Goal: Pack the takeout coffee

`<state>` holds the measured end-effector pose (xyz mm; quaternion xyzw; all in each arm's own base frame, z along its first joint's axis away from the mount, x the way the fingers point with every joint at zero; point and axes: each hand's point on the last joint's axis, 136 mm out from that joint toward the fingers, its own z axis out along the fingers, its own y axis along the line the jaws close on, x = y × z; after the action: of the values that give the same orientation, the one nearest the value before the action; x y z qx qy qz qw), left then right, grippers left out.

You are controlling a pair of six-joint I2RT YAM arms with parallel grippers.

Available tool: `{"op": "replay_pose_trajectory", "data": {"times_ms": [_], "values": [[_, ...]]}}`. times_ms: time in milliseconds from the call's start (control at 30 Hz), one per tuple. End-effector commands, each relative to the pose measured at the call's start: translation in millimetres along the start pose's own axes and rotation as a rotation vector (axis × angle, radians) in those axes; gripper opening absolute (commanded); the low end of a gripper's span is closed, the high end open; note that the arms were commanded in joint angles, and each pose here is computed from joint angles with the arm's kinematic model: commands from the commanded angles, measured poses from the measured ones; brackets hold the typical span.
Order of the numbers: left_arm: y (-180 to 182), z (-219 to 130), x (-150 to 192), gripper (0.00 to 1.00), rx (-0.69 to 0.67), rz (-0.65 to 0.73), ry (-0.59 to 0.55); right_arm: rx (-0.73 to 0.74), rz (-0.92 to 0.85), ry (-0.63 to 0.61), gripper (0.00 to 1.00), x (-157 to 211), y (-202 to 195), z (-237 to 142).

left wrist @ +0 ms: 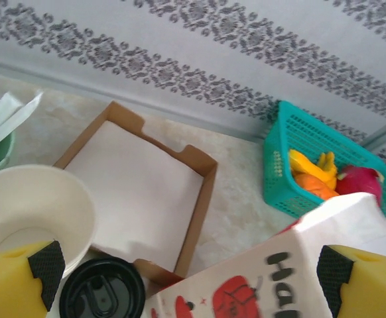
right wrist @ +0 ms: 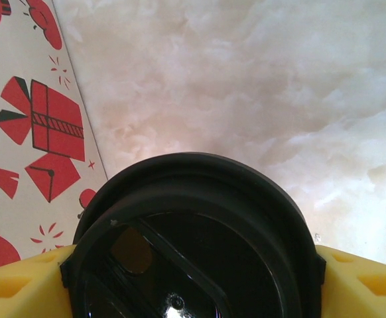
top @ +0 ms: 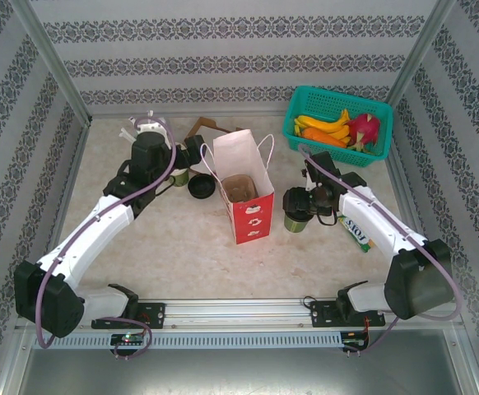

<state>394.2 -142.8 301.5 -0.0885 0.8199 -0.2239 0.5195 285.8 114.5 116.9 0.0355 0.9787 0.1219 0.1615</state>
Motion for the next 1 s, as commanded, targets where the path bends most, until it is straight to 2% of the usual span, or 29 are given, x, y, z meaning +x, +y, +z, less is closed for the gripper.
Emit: {"op": "replay_pose_trajectory", "data": {"times_ms": [0,167,300,433,633,967], "values": [[-11,-8,-14,0.99,0.016,0.069,0.059,0.061,-0.012,0.057,0.81,21,-12,0],[-12,-12,-15,0.99,-0.004,0.11,0.191,0.06,-0.013,0.037,0.9,16,-9,-11],[-2,-14,-16,0.99,-0.064,0.068,0.218,0.064,0.016,0.027,0.98,13,-8,-21],[-7,-20,-16,0.99,-0.053,0.023,0.252,0.038,0.057,0.053,0.98,14,0,-28],[-36,-41,-15,0.99,0.078,-0.006,0.329,0.067,0.119,0.128,0.98,17,2,-27],[-44,-55,-7,1.0,0.143,0.059,0.364,0.131,0.103,0.194,0.98,18,0,-17]]}}
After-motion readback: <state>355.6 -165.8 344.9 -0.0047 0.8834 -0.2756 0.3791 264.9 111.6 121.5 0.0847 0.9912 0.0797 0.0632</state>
